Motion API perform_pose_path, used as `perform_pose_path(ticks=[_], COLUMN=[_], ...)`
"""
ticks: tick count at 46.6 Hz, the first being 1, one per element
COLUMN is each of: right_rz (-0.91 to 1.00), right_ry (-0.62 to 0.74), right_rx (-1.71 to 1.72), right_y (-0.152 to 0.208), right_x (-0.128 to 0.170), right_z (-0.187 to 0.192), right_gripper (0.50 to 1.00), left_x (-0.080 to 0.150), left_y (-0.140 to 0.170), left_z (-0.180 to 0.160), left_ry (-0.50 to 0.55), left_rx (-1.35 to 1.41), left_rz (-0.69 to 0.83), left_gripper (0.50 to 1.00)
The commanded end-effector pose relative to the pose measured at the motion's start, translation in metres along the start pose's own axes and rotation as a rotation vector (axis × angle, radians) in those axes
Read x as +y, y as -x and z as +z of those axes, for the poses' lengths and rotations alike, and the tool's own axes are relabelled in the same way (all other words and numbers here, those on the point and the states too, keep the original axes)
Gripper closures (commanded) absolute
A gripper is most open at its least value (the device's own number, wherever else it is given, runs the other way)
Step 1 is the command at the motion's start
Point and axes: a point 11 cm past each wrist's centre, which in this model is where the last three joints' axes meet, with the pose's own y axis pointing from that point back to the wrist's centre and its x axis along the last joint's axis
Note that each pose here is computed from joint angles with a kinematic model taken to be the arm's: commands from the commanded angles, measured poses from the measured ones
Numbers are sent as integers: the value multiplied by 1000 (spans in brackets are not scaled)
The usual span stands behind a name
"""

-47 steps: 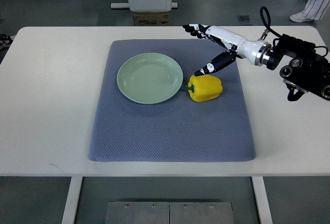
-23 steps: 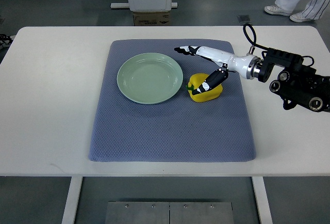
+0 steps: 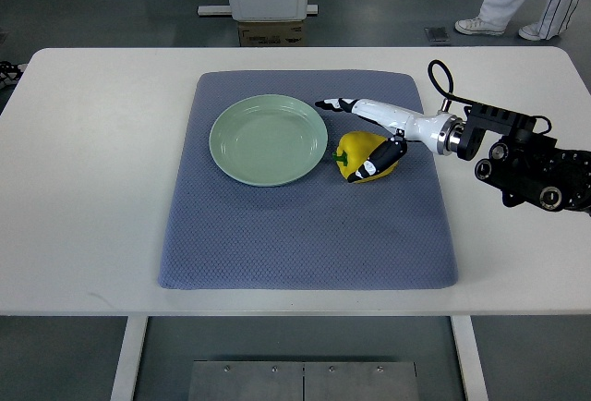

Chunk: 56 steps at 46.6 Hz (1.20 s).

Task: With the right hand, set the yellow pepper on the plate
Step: 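Lower the right hand and close fingers around the yellow pepper, then lift the pepper and carry it over the green plate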

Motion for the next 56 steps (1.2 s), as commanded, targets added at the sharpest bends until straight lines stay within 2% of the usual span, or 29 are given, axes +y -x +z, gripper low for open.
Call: perform_pose_path(ticks=[1,16,22,32,46,49,56], right_rz=[5,-5,-9,-10,-17,-16,-3], right_ry=[2,24,34,57,82,86,101], right_rx=[2,11,7,23,37,37,34], right_y=[0,5,9,13,14,14,9], right_x=[1,2,4,5,6,6,5], right_z=[3,11,16,25,31,32,31], right_gripper=[519,534,559,628,908,998,1000], left_x=[0,0,0,0,0,0,0], left_y=[0,0,0,0,0,0,0], left_z=[0,0,0,0,0,0,0], left_ry=[0,0,0,0,0,0,0], left_rx=[0,0,0,0,0,0,0], left_rz=[0,0,0,-1,2,0,0], left_gripper=[500,500,500,500,500,500,500])
